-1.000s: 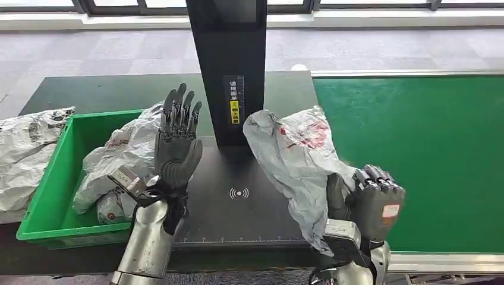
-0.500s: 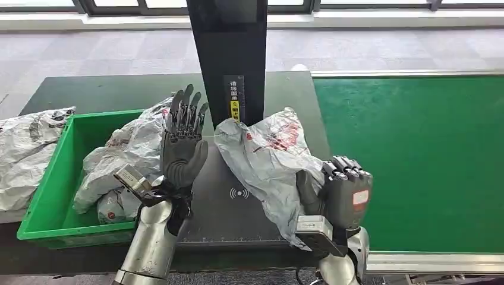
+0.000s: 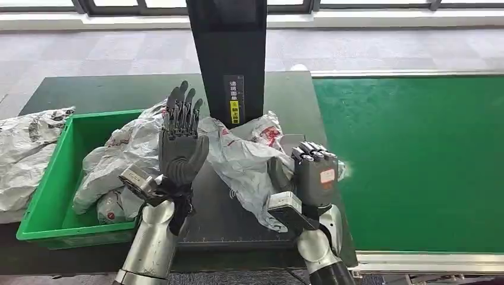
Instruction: Moved the parcel from conveyor to table for the left to box.
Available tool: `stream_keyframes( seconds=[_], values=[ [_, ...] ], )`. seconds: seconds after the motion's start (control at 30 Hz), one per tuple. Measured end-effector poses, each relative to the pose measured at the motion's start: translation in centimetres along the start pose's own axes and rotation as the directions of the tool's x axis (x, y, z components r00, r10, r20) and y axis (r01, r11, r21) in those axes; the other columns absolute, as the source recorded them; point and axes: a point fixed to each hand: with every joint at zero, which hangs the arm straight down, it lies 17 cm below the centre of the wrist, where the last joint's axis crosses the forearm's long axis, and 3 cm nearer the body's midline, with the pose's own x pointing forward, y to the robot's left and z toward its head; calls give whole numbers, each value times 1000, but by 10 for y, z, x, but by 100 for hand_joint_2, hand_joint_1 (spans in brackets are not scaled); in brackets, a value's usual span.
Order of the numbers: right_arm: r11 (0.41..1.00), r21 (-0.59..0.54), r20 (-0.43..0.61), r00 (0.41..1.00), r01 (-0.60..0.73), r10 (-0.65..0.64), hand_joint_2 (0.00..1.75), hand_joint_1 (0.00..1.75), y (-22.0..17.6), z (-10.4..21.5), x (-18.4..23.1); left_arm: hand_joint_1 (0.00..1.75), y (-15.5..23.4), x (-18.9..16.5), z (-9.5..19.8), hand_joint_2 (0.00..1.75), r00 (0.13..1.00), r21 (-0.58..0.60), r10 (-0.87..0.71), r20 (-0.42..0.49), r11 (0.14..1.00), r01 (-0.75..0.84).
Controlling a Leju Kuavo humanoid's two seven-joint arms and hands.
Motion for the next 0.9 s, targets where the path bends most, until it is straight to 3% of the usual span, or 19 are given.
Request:
stream_keyframes(
  seconds=[0.1,0.13,0.37,0.7,0.8,0.9],
  values=[
    [1000,6,9,1000,7,-7,0,175,7,-5,3,0,13,10,-5,175,996,70,-84,29,994,82],
    [1000,9,13,1000,14,-14,0,0,9,-7,4,0,19,17,-8,175,993,102,-113,45,989,108],
    [993,71,-12,995,97,-97,0,0,29,-11,2,0,32,43,-3,175,983,152,-159,95,978,144],
    [967,89,-83,969,238,-231,0,0,38,-7,-4,0,32,48,-1,175,981,153,-163,103,977,146],
    [909,111,-143,912,401,-385,0,0,48,-2,-5,0,32,44,5,175,983,151,-162,87,977,148],
    [779,121,-208,783,615,-586,0,0,56,6,1,0,33,44,6,175,984,155,-159,86,977,144]
  ],
)
